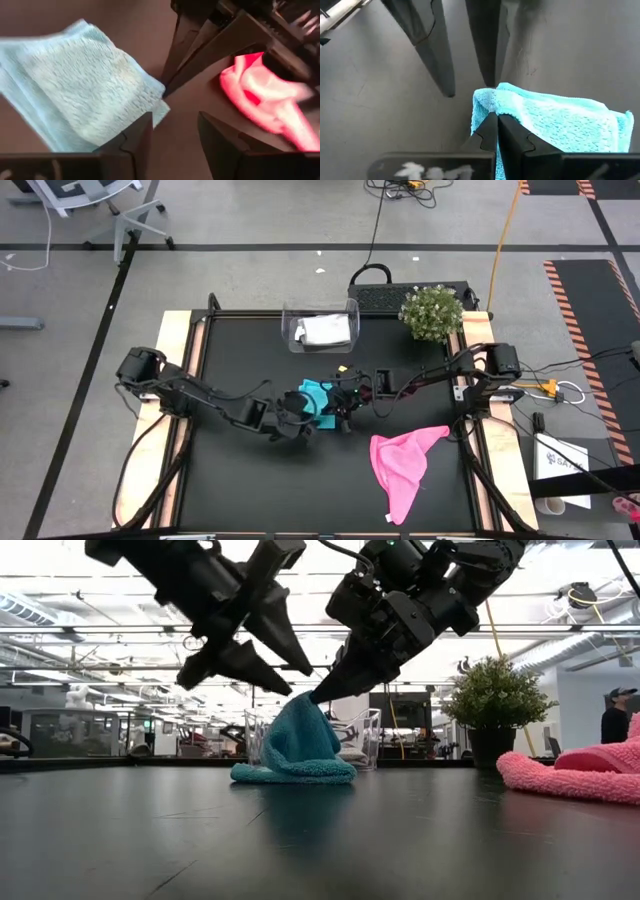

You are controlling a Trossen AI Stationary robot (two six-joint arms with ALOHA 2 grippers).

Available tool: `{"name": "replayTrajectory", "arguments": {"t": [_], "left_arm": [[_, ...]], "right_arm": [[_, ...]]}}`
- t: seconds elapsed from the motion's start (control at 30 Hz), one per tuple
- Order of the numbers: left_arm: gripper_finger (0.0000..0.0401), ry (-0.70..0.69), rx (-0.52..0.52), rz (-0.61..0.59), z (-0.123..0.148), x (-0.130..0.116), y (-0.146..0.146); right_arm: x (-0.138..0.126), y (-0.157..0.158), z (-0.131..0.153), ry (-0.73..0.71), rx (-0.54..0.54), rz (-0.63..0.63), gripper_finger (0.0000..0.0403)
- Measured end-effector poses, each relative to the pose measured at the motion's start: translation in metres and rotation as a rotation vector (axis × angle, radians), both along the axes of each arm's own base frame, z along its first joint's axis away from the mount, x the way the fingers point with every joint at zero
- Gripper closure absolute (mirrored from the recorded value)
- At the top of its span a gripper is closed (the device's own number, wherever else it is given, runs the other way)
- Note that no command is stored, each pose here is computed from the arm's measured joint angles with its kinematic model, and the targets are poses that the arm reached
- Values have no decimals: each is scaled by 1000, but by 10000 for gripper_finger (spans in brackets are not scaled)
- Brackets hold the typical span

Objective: Fold microfiber towels
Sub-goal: Fold the light blue microfiber cloth

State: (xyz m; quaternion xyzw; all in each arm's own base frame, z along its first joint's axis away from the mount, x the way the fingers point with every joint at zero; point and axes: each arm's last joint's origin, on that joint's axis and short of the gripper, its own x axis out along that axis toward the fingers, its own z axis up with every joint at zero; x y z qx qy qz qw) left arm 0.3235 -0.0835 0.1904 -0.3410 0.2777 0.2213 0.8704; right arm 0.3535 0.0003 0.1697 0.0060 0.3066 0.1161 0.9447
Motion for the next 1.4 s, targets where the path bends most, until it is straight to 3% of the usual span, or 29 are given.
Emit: {"name": "replayTrajectory", "arguments": {"t": [0.6, 1.07, 1.3, 1.4], "left_arm": [[257, 125, 209, -241, -1, 7, 6], [198, 176, 323, -311, -4, 8, 13], [203, 214, 410, -345, 24, 10, -7], [205, 232, 435, -342, 24, 12, -2]], "right_arm": [[1, 0, 2, -13, 37, -26, 403], [1, 0, 2, -10, 48, -35, 403], [1, 0, 2, -10, 48, -35, 403], [1, 0, 2, -10, 48, -35, 403]]}}
